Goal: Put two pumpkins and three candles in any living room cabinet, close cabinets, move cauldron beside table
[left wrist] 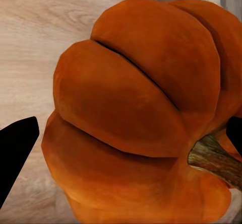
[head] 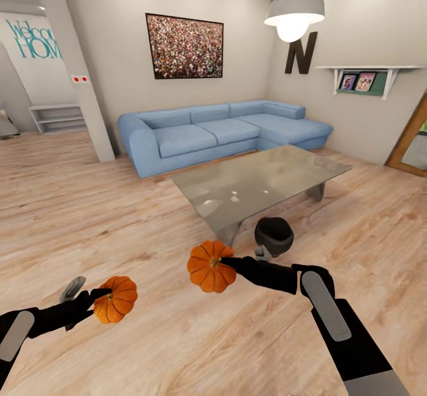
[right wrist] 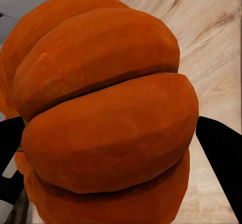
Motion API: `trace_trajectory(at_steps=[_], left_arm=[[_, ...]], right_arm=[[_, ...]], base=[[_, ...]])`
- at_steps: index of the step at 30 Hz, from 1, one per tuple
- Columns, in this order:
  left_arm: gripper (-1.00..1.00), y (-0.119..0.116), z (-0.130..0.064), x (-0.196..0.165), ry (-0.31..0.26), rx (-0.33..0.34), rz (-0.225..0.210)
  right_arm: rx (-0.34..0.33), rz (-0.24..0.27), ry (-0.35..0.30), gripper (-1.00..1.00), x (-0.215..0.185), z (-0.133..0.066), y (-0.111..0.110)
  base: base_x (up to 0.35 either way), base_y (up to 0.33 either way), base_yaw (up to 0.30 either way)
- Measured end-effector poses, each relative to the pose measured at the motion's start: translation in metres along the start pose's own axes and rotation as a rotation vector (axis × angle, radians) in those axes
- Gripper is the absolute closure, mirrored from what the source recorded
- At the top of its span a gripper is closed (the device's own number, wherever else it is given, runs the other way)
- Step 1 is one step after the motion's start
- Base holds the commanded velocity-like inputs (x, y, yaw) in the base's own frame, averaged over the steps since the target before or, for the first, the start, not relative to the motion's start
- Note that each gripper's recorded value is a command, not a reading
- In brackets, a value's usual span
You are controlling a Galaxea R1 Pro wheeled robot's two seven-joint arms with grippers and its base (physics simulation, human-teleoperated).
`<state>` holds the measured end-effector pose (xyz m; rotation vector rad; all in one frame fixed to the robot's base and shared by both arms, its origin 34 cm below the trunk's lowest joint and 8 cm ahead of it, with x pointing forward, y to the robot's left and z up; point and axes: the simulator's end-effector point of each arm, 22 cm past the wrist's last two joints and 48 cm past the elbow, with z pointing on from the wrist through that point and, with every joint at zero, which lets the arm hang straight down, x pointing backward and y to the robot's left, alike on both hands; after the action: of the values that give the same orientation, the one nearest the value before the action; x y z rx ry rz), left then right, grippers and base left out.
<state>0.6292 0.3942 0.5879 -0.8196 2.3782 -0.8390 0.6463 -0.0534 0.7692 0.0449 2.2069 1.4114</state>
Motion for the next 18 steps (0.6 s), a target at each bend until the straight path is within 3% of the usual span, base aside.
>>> trace_trajectory(at_steps=[18], left_arm=[[1.00,-0.034,-0.027,-0.016,-0.013,0.015,0.007]], right_arm=[[0.005,-0.003,-0.004,1.00,-0.019,-0.012,0.031]], base=[[-0.001,0.000,-0.222]])
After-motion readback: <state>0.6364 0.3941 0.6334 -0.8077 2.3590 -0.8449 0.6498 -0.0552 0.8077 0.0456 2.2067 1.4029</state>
